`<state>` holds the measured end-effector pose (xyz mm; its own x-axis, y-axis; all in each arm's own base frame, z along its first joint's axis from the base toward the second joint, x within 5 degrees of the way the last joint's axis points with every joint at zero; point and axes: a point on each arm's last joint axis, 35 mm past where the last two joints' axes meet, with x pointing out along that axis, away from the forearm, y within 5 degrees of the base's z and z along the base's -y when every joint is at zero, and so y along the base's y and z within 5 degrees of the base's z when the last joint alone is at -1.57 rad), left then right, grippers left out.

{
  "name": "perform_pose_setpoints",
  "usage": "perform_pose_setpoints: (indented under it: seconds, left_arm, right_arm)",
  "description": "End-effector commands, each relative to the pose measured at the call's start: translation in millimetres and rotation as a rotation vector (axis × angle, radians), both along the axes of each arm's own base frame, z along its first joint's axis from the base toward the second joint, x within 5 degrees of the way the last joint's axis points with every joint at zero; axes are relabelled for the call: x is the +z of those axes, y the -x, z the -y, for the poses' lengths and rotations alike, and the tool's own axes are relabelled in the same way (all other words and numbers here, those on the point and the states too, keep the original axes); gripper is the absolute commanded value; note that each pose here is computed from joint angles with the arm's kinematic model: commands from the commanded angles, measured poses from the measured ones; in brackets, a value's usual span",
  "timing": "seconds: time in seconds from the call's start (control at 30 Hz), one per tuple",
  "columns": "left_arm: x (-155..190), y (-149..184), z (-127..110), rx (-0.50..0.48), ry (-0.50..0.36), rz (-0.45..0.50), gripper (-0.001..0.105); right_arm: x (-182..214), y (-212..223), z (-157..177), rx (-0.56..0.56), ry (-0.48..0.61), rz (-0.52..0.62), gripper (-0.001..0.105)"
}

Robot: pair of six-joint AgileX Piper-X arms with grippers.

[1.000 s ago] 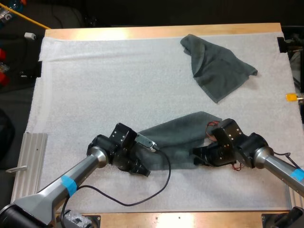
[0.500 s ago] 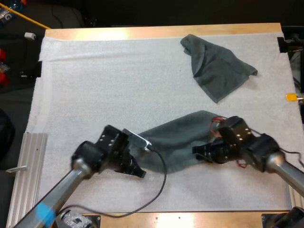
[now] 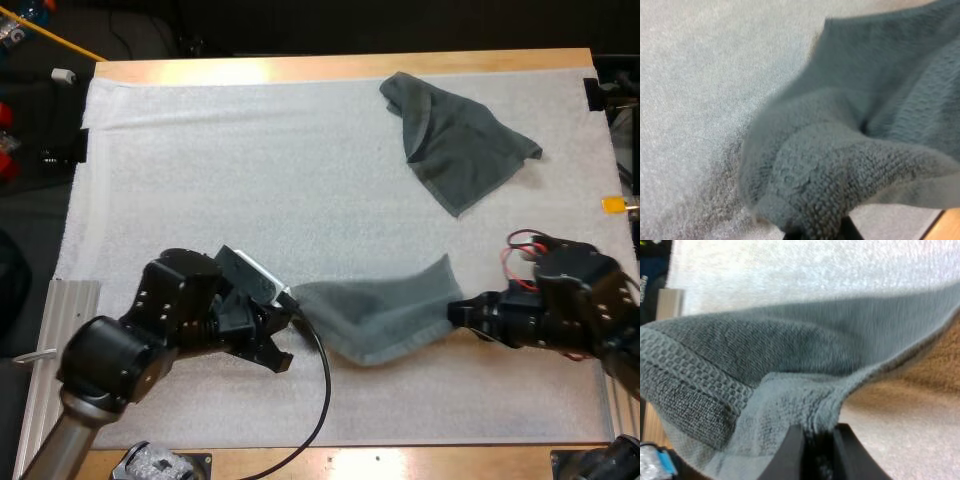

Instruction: Pick towel from pile, fold and stack

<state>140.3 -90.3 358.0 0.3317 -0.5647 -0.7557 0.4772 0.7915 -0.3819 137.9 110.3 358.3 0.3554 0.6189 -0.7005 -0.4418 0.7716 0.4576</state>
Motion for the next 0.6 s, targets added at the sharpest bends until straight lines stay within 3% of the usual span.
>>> perform_pose_setpoints:
  seconds: [0.0,0.13,0.33,0.57]
  left_arm:
    - [7.0,4.1,-1.1,-0.003,0.009,-0.002,0.0]
    - [19.8,10.6,-4.4,-0.002,0.006,-0.027,0.0]
    - [28.2,34.8,-14.2,-0.016,-0.002,-0.065,0.0]
    - [18.5,38.4,-15.6,-0.026,-0.017,-0.058,0.0]
  right_arm:
    - [8.1,5.0,2.8,0.004,0.005,0.014,0.0]
    - [29.8,22.4,5.1,0.044,0.007,0.026,0.0]
    - [42.8,45.0,5.0,0.058,0.094,-0.018,0.0]
    - [25.2,50.4,-8.0,0.069,0.196,-0.096,0.0]
